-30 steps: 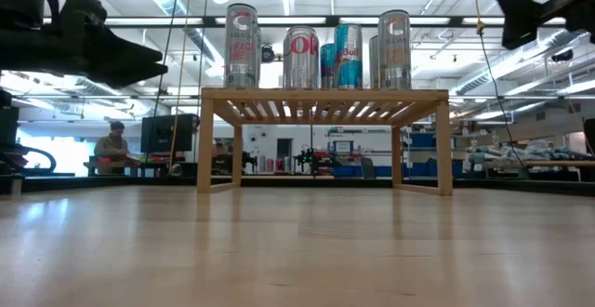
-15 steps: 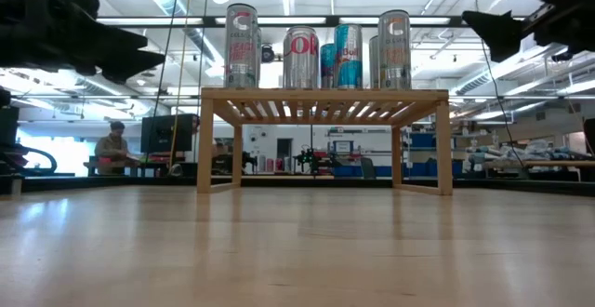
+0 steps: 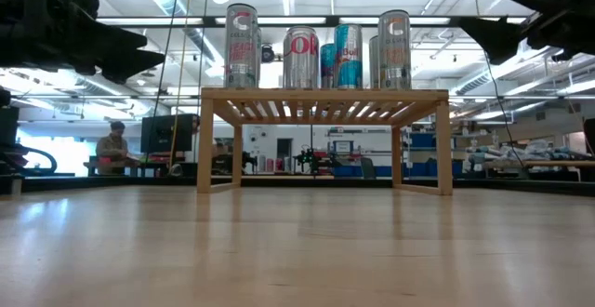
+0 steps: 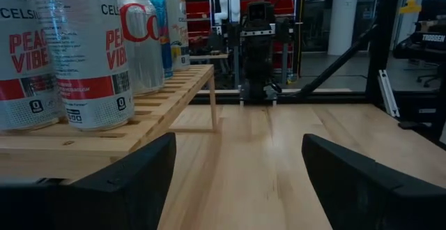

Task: Place canned beverage on shelf
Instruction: Return to Home Position

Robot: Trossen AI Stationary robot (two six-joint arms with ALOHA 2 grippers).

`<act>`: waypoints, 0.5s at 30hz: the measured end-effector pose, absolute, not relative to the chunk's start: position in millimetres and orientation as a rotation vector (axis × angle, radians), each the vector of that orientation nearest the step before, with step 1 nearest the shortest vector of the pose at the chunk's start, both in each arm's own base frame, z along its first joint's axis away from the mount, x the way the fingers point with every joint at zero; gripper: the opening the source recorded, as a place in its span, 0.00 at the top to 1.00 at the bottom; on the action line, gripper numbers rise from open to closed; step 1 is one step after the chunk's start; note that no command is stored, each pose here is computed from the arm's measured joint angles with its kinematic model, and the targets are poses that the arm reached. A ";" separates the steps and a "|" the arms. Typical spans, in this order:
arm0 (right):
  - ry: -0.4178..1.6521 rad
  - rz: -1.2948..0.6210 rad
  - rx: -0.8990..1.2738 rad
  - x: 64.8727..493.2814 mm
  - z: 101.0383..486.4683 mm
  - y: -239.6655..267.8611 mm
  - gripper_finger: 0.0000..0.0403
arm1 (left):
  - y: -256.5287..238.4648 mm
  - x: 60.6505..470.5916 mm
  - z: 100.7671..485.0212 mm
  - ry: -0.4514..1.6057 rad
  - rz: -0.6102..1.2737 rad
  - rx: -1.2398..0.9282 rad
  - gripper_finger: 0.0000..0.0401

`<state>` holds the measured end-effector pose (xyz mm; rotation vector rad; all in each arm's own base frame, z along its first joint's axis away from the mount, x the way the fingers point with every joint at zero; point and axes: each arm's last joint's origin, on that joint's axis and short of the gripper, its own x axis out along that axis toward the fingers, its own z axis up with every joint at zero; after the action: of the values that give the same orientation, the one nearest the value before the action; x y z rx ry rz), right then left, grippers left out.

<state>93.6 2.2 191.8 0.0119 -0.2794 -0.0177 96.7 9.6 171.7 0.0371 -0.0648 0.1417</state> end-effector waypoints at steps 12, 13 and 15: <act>-0.279 -0.007 0.013 93.6 191.7 3.2 0.02 | 9.6 96.9 171.4 -0.062 0.141 0.037 0.22; -0.279 -0.007 0.013 93.6 191.7 3.2 0.02 | 9.6 96.9 171.5 -0.062 0.141 0.037 0.22; -0.279 -0.007 0.013 93.6 191.7 3.2 0.02 | 9.6 96.9 171.4 -0.062 0.141 0.037 0.22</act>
<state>93.6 3.2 191.7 0.0134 -0.2790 -0.0071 96.9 9.6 171.4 0.0373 -0.0617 0.1412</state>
